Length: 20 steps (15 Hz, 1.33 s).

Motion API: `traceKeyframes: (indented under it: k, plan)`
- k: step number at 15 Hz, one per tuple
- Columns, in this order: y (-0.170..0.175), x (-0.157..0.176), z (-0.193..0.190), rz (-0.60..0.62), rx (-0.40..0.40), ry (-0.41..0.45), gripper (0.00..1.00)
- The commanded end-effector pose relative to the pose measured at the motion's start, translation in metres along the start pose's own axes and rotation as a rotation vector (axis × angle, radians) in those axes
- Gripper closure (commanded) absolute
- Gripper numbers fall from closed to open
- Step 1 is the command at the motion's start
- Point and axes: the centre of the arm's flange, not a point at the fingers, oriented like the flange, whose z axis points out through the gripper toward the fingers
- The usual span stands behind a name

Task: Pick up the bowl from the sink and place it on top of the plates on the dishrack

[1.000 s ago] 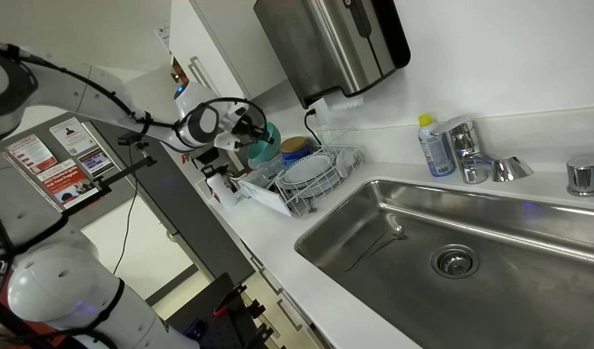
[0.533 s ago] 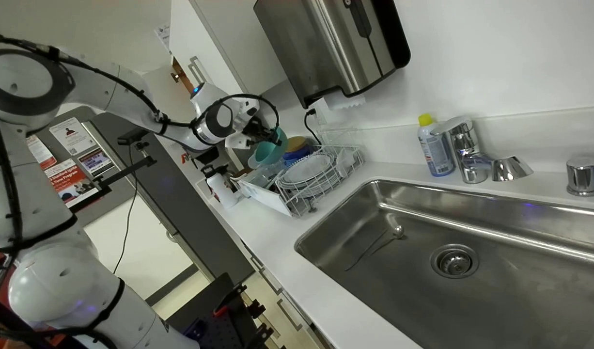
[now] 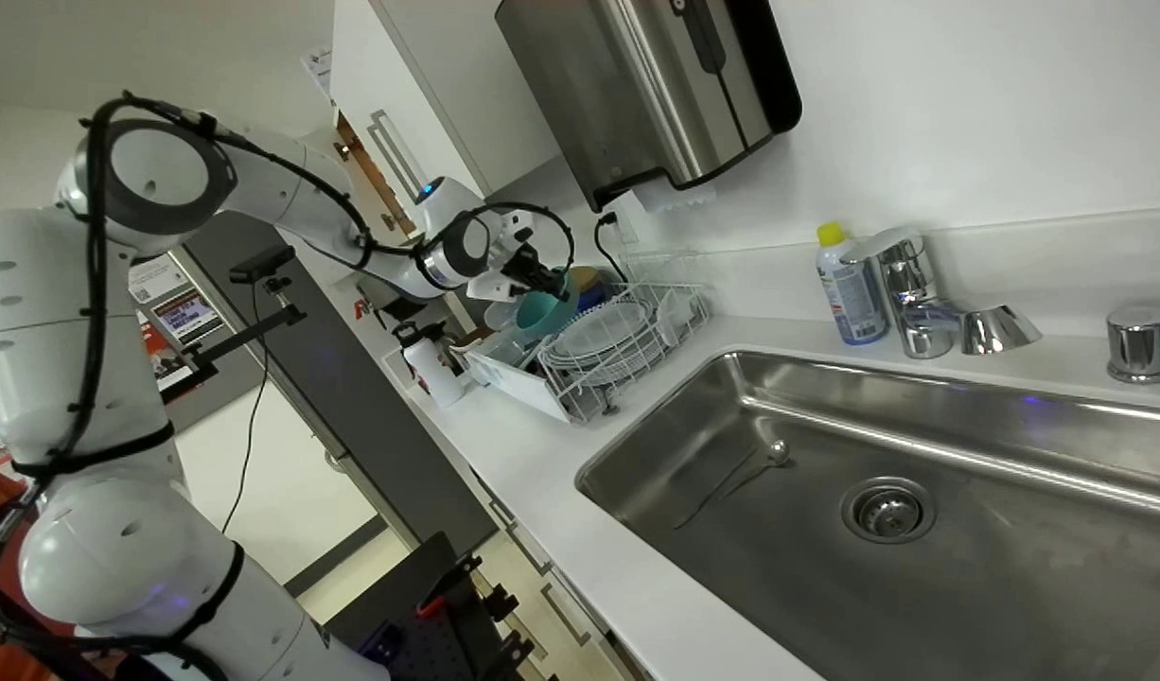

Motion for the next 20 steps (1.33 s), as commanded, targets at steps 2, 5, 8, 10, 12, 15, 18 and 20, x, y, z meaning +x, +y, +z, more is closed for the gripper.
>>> traceKeyframes:
  k: [2, 5, 8, 10, 12, 15, 18, 20]
  plan:
    - [-0.008, 0.024, 0.027, -0.005, -0.016, -0.034, 0.99]
    - [-0.01, 0.032, 0.035, -0.018, -0.035, -0.05, 0.99]
    - [-0.017, 0.038, 0.037, -0.026, -0.046, -0.08, 0.99]
    - [-0.022, 0.041, 0.036, -0.03, -0.055, -0.099, 0.99]
    - [-0.025, 0.044, 0.035, -0.032, -0.064, -0.114, 0.99]
    - [-0.025, 0.046, 0.038, -0.031, -0.076, -0.138, 0.99]
    - [-0.023, 0.045, 0.048, -0.025, -0.076, -0.154, 0.99]
    - [-0.021, 0.043, 0.056, -0.019, -0.072, -0.163, 0.99]
